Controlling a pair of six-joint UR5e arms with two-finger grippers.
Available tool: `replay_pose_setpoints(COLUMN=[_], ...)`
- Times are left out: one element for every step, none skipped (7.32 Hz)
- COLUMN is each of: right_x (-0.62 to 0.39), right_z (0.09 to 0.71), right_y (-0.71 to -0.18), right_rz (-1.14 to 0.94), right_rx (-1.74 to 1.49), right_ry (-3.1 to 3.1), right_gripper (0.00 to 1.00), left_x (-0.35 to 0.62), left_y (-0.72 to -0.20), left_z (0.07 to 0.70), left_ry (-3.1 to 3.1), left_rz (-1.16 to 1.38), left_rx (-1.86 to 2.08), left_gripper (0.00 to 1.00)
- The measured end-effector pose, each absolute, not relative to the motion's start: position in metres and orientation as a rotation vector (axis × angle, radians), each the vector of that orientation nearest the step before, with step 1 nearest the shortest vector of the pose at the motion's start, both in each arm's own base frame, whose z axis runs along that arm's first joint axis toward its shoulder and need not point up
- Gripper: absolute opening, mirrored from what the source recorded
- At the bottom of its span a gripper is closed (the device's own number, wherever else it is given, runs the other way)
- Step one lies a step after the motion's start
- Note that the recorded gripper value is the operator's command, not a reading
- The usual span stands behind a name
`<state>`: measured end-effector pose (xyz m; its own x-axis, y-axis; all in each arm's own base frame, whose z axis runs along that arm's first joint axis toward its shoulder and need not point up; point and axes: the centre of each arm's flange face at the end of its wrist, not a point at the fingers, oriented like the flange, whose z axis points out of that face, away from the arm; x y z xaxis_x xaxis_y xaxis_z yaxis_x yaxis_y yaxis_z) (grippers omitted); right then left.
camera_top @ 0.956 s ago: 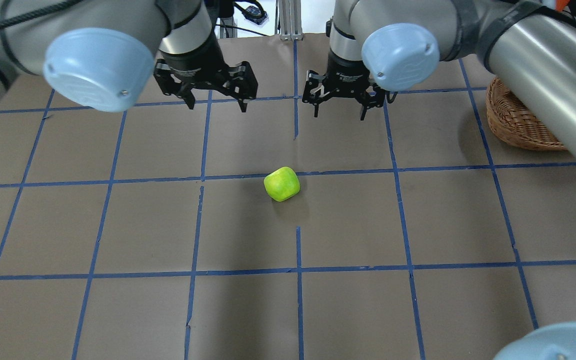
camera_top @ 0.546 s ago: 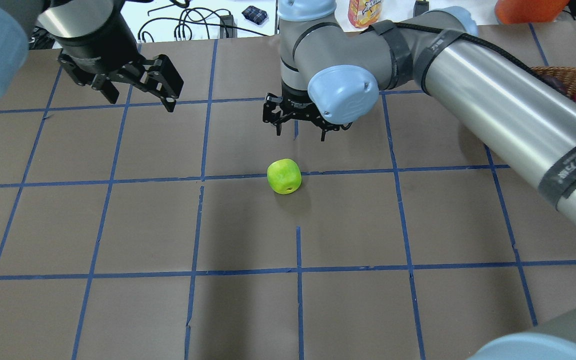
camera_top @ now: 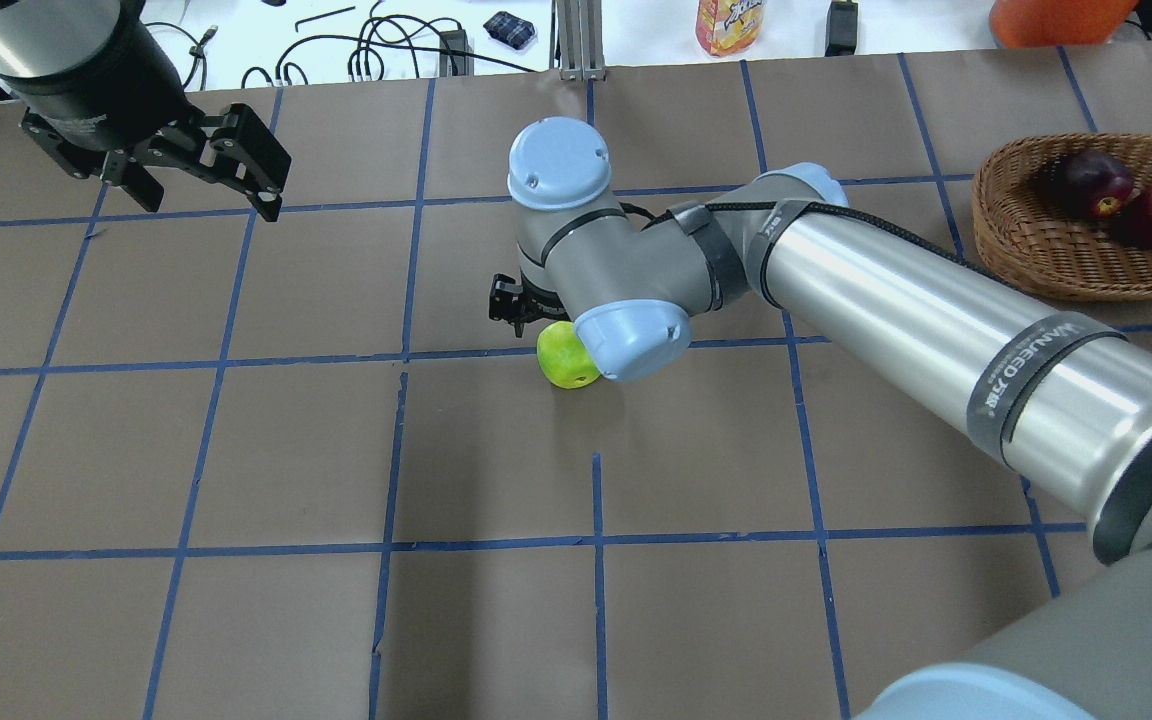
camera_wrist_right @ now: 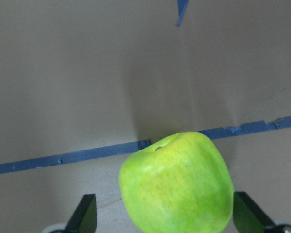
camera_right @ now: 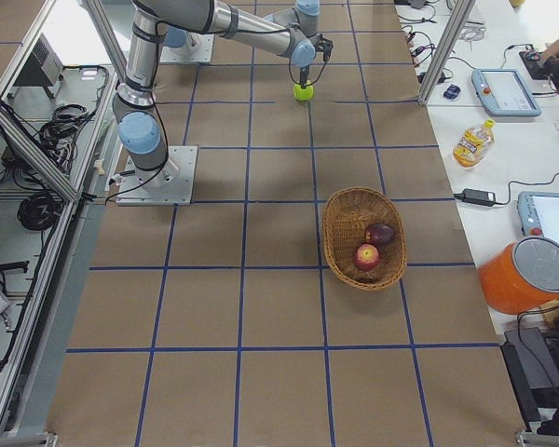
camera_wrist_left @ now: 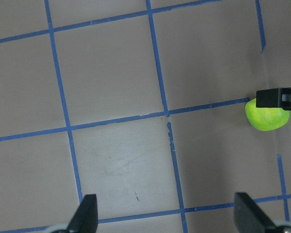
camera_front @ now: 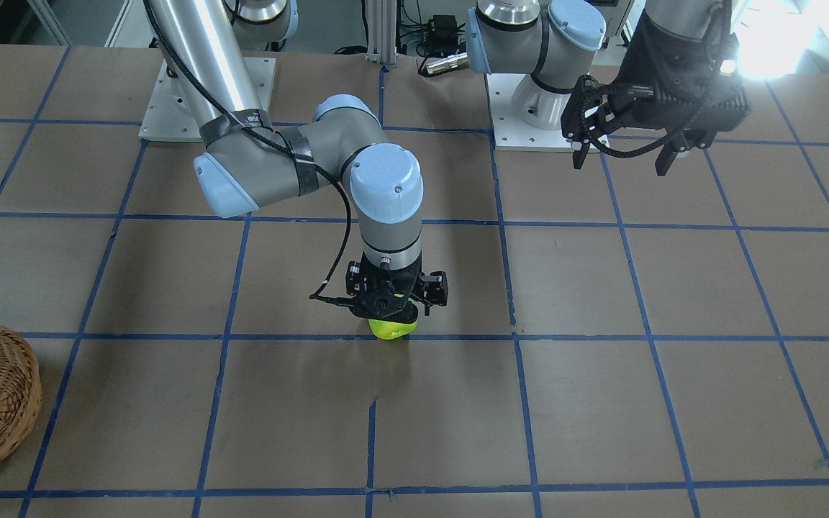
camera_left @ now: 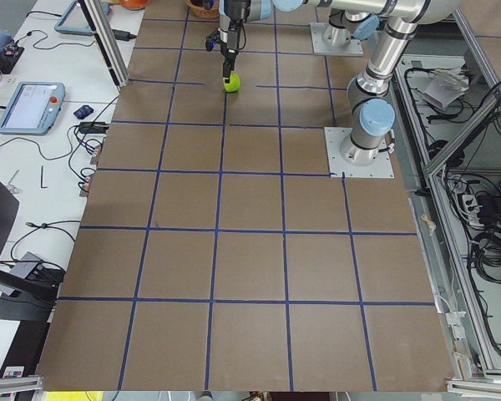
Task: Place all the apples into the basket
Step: 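Lower the right gripper onto the green apple and close it, then carry the green apple with the right gripper over the basket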
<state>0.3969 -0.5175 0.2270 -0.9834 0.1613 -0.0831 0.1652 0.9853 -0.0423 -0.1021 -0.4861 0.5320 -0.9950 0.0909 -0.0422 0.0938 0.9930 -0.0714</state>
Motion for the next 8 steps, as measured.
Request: replay_pose_setpoints(right_x=[0.398,0.399,0.401,0.402,0.402,0.401,0.396,0.382], right_z=[0.213,0.201,0.194,0.191,0.191,0.196,0.205,0.221], right_y=[-0.510,-0.505,-0.501,-0.500,-0.503,-0.507,-0.513,-0.522], right_rz=[-0.076,-0.076,-0.091,-0.118,-0.162,-0.205,-0.238,-0.264], right_rx=[0.241,0.230,0.218,0.207,0.200,0.202,0.217,0.254], right_ry=[3.052,3.054,3.051,3.047,3.046,3.047,3.042,3.032], right_gripper=[1.00,1.00,0.84,0.65,0.59,0.58,0.59,0.59], left_x=[-0.092,-0.090,-0.091,-0.091,-0.090,-0.089,-0.089,-0.089], left_y=[-0.487,-0.485,-0.482,-0.481,-0.481,-0.481,-0.484,-0.487], left_z=[0.523,0.520,0.520,0.520,0.521,0.521,0.518,0.515], left_ry=[3.105,3.114,3.127,3.138,3.140,3.141,3.144,3.146], left_rz=[-0.093,-0.087,-0.092,-0.092,-0.094,-0.093,-0.086,-0.076], left_rx=[0.077,0.003,-0.070,-0.106,-0.120,-0.125,-0.125,-0.121], left_gripper=[1.00,1.00,1.00,1.00,1.00,1.00,1.00,1.00])
